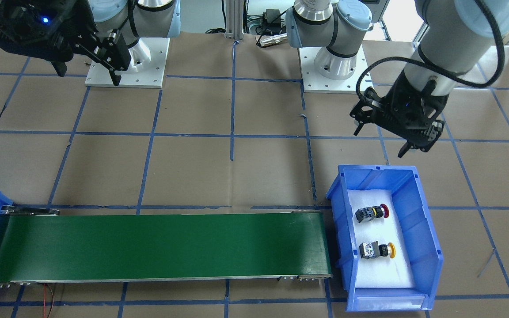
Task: Transport two buttons from left to right
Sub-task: 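Lower the left gripper into the blue bin over the red-capped button, then grasp the red-capped button with the left gripper and lift it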
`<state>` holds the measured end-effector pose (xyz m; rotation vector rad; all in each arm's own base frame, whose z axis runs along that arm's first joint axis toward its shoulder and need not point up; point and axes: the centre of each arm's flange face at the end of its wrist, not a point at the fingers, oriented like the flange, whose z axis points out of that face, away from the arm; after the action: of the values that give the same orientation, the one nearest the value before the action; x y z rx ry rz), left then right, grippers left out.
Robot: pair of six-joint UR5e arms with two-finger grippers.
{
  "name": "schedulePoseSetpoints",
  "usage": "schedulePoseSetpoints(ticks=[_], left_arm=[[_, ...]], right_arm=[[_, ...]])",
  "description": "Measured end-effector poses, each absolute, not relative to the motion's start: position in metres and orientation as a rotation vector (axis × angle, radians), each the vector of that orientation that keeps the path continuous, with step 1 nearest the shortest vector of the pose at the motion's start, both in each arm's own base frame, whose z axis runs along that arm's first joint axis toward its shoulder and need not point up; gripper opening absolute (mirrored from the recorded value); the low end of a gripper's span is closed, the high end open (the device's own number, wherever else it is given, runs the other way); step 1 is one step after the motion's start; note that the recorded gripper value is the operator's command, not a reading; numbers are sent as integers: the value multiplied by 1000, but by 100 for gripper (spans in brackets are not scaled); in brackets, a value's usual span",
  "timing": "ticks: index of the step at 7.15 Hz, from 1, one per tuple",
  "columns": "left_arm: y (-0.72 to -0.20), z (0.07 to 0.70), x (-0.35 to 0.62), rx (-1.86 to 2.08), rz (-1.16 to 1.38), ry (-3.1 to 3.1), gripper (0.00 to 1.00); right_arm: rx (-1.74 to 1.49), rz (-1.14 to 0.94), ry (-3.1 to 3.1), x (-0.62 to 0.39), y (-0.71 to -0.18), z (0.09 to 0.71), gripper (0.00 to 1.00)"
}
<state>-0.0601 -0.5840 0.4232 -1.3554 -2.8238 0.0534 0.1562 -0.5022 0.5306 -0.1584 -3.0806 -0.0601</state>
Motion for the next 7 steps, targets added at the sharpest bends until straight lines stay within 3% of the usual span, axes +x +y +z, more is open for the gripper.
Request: schedulePoseSetpoints(ticks=[2,7], left_arm=[[-616,373,-34,-1681,28,-2638,100],[-643,241,1,-1710,-178,-2439,98]], right_arm=[[-150,-101,-3077,157,-516,513,100],[-158,-224,-3061,158,-546,467,100]])
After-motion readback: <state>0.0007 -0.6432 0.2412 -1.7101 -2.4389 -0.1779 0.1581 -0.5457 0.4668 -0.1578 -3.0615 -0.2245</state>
